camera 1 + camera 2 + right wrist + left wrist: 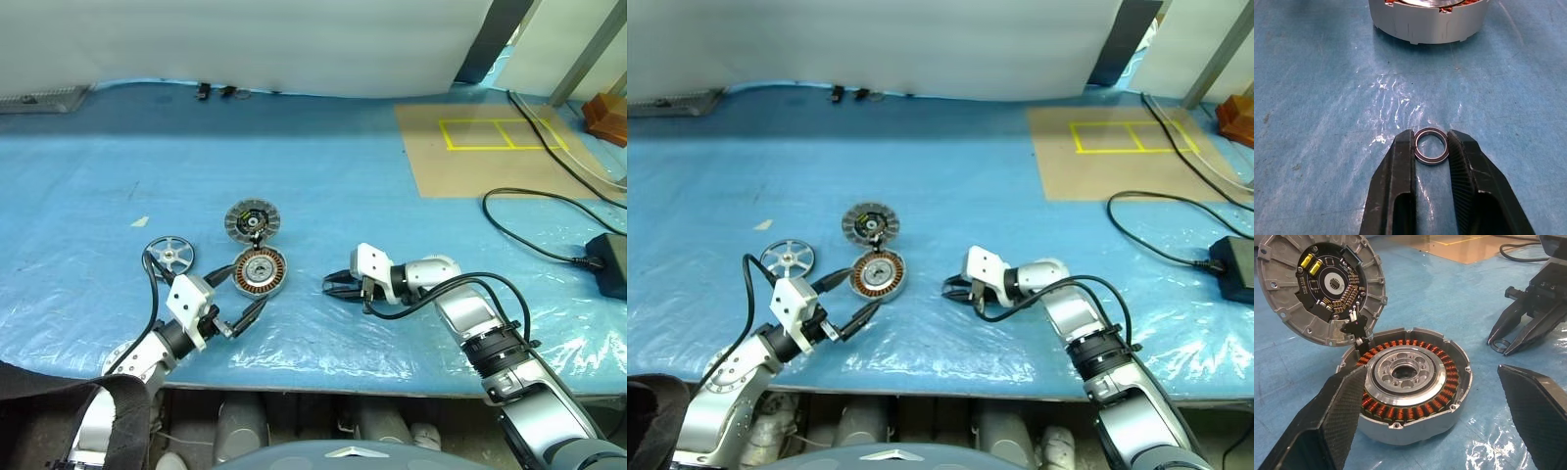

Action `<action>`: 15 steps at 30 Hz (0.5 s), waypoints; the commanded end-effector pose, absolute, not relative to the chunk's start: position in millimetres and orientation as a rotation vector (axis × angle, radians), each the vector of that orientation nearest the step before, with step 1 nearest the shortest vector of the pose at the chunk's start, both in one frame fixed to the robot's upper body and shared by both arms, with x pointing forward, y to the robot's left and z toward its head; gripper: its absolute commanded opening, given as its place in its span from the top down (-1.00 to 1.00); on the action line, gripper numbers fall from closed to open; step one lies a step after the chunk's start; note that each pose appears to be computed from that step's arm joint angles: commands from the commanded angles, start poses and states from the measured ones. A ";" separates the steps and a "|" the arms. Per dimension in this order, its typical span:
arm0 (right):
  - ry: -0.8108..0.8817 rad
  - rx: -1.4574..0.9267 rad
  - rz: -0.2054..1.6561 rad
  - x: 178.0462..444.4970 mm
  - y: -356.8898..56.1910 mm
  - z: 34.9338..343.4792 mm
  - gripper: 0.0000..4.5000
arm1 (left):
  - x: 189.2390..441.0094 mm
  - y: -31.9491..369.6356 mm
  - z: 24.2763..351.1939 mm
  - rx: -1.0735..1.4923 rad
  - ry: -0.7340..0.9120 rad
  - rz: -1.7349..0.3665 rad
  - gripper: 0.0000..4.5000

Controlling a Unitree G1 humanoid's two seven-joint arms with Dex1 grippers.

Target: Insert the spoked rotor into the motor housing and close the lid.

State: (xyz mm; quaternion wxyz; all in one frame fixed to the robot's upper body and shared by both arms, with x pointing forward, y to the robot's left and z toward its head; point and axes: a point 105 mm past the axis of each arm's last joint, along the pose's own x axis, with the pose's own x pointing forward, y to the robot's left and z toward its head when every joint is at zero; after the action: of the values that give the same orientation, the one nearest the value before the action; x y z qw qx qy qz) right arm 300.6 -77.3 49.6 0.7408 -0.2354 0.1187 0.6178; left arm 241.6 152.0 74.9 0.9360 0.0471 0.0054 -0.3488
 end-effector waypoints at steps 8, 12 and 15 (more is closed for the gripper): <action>0.120 -0.351 1.444 295.6 -37.9 108.4 0.74 | 230.1 171.2 87.5 0.121 -0.017 -0.647 -1.00; 0.070 -0.282 1.476 291.1 -15.8 136.7 0.74 | 226.5 175.9 87.7 0.118 -0.015 -0.620 -1.00; 0.089 -0.304 1.501 289.4 -0.1 141.5 0.74 | 224.3 175.3 85.9 0.110 -0.014 -0.606 -1.00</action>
State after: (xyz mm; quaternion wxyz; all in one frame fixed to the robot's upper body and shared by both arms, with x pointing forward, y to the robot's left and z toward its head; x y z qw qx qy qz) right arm 292.0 -8.3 131.7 0.7271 -0.1335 0.0484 0.6717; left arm 225.0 177.9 71.3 0.9528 0.0475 0.0239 -0.2988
